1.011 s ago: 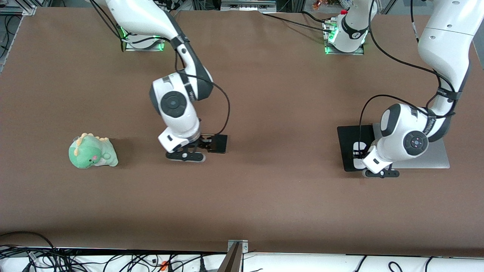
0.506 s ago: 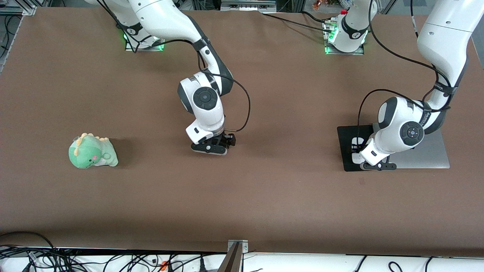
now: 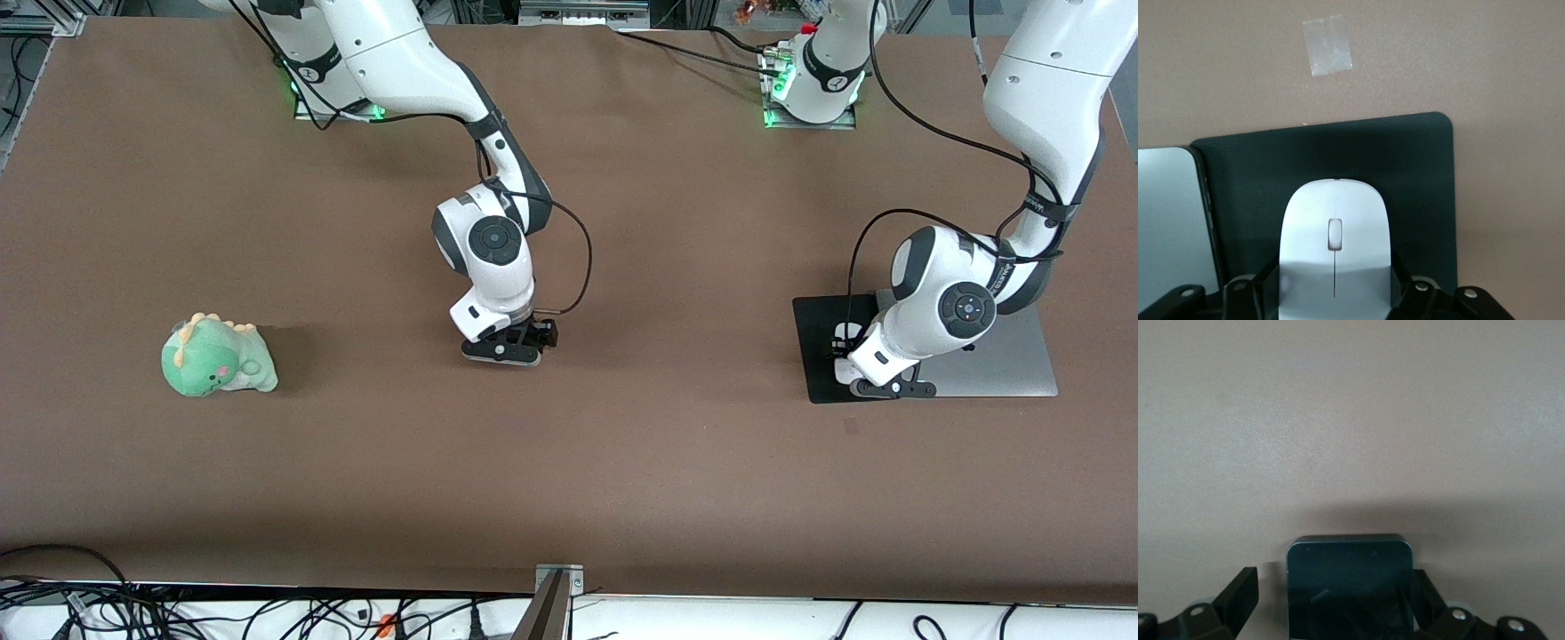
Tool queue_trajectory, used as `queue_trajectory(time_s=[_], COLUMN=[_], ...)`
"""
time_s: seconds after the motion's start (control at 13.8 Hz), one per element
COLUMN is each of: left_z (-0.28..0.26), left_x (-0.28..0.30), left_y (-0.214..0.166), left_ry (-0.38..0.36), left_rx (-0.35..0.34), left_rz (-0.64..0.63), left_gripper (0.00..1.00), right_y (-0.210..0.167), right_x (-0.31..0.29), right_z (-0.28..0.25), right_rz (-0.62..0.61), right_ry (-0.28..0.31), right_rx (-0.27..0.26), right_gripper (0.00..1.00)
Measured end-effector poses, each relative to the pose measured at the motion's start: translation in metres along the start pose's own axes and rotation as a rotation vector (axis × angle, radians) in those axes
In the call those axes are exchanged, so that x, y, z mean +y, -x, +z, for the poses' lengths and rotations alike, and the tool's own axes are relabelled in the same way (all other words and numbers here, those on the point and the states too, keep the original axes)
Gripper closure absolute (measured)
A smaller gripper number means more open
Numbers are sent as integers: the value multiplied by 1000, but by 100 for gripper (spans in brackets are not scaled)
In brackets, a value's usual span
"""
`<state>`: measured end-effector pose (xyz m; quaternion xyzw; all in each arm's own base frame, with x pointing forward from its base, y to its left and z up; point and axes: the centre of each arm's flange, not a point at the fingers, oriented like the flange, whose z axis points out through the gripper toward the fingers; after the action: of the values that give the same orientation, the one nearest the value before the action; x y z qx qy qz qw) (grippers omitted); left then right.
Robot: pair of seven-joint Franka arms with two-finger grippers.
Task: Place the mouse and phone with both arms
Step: 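Lower the mouse onto the pad while the right gripper grasps the phone, then release the mouse and raise the left gripper while the right carries the phone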
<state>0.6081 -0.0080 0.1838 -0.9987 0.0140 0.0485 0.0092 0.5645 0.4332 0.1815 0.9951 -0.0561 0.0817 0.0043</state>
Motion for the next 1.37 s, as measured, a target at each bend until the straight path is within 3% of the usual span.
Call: queue_trajectory(time_s=[0.22, 0.51, 0.72, 0.87, 1.01, 1.37], left_z=[4, 1, -23, -63, -114, -227], left_x=[1, 1, 3, 11, 21, 30], left_y=[3, 2, -4, -16, -29, -34], left_ry=[2, 1, -13, -33, -58, -107], left_rx=[-4, 2, 12, 4, -23, -122], left_rz=[-2, -2, 0, 5, 9, -11], left_gripper=[34, 0, 0, 0, 0, 0], right_y=[2, 10, 10, 10, 10, -6], right_x=[2, 9, 9, 7, 6, 10], right_z=[3, 15, 15, 13, 8, -5], right_rz=[-14, -47, -47, -50, -52, -59], right_ry=[1, 10, 9, 6, 3, 63], right_rx=[7, 3, 3, 6, 5, -61], right_gripper=[0, 0, 0, 6, 20, 20])
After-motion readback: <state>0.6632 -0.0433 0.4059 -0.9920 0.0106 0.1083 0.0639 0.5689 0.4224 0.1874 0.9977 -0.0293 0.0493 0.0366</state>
